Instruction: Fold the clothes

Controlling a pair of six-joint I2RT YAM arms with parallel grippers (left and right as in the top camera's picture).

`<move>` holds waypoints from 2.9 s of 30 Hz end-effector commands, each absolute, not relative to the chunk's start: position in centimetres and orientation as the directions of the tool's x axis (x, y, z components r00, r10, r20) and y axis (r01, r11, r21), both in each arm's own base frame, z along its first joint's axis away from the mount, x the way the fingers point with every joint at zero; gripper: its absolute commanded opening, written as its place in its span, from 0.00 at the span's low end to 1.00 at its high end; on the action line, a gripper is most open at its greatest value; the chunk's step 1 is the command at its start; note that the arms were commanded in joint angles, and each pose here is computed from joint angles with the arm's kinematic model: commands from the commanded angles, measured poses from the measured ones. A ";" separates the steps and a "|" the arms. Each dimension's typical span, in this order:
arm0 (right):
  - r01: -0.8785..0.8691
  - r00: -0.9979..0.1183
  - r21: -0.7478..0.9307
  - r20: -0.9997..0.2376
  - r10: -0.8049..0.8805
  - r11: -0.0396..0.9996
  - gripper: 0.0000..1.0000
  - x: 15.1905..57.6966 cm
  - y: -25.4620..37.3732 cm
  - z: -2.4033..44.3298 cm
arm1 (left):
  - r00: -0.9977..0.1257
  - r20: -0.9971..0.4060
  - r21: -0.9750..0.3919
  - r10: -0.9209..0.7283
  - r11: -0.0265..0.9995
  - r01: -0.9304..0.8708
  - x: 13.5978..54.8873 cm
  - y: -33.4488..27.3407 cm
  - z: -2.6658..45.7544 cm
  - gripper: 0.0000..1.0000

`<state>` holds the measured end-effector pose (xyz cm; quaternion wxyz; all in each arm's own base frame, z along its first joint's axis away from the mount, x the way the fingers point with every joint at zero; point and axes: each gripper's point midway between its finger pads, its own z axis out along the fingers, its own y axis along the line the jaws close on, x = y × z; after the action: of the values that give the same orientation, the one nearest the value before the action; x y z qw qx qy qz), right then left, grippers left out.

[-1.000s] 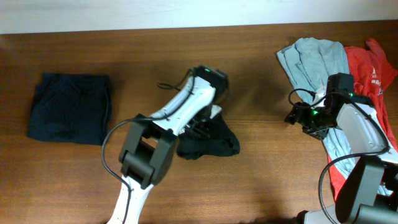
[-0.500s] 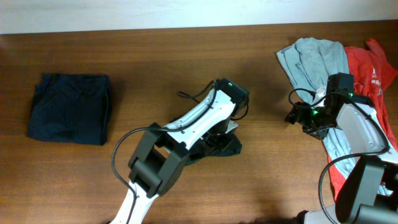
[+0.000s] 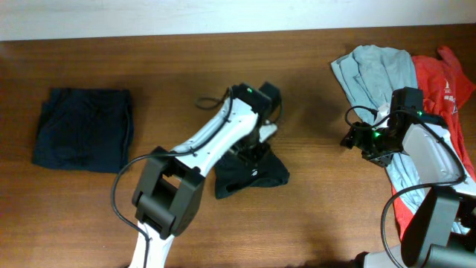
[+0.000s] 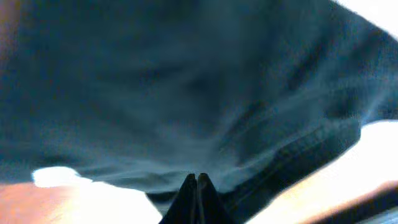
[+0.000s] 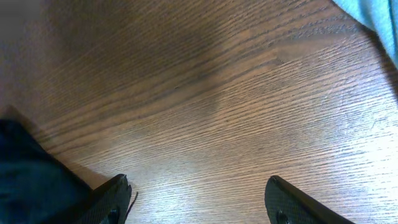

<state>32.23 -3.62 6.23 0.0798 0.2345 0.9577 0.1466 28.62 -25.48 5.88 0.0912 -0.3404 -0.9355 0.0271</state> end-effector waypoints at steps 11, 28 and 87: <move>0.425 -0.876 0.327 -0.087 0.475 0.844 0.74 32.4 -3.6 6.4 | -0.648 0.276 -0.194 0.710 0.702 0.686 20.1 -26.5 7.7 0.01; 0.425 -0.876 0.328 -0.086 0.475 0.844 0.74 32.4 -3.6 6.4 | -0.830 0.159 -0.035 0.534 0.843 0.536 26.4 -19.7 4.7 0.08; 0.420 -0.878 0.352 -0.076 0.472 0.837 0.74 32.4 -3.1 6.6 | -0.571 -0.247 -0.340 0.783 0.482 0.808 36.5 -21.5 2.6 0.84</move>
<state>32.21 -3.23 6.33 0.0778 0.2334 0.9563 0.1577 37.57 -20.20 2.45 -0.0371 -0.4525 -0.8754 0.1662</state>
